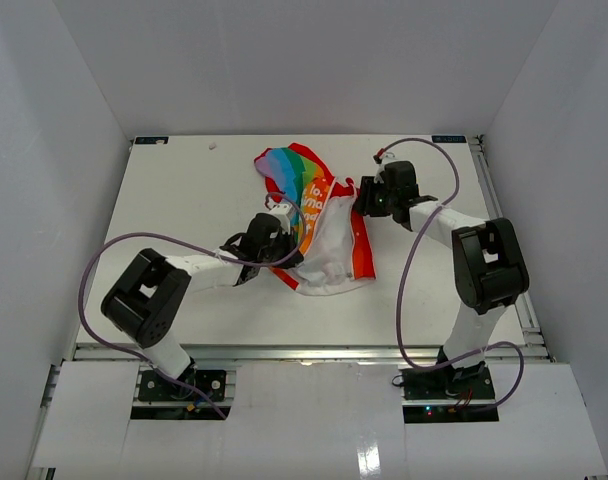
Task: Zip up the jacket
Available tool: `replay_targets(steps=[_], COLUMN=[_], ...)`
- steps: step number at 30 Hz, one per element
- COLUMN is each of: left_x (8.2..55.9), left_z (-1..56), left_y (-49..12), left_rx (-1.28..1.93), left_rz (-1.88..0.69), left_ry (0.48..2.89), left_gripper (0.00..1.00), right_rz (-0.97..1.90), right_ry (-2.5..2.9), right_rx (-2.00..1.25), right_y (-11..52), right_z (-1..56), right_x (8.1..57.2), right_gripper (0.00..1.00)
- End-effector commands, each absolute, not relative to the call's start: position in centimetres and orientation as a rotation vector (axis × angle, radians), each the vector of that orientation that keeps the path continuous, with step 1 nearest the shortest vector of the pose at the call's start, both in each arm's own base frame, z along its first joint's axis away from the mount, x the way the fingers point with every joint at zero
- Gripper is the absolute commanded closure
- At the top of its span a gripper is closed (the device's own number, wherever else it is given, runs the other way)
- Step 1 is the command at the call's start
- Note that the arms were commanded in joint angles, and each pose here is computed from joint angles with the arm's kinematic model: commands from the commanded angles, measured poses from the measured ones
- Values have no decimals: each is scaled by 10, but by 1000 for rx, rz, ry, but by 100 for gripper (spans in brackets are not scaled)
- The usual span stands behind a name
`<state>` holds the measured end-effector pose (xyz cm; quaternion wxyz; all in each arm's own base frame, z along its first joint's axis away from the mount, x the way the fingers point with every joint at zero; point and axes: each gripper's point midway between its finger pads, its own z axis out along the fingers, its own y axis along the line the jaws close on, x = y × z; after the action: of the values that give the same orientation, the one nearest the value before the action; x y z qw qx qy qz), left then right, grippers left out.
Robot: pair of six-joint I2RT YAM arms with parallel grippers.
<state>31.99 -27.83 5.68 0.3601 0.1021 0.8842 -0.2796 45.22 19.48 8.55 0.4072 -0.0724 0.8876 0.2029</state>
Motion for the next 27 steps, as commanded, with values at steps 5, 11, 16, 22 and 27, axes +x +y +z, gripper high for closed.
replay_targets(steps=[5, 11, 16, 22, 27], left_x=[323, 323, 319, 316, 316], left_z=[116, 136, 140, 136, 135], left_y=[-280, -275, -271, -267, -264], left_rx=[186, 152, 139, 132, 130], left_rz=[-798, -803, -810, -803, -788], left_ry=[2108, 2055, 2035, 2033, 2029], left_gripper=[100, 100, 100, 100, 100], right_rz=[722, 877, 1015, 1024, 1060], right_ry=[2049, 1917, 1905, 1969, 1980], right_rx=[-322, -420, -429, -314, -287], right_y=[222, 266, 301, 328, 343], right_z=[157, 187, 184, 162, 155], right_x=[396, 367, 350, 363, 368], right_gripper=[48, 39, 36, 35, 37])
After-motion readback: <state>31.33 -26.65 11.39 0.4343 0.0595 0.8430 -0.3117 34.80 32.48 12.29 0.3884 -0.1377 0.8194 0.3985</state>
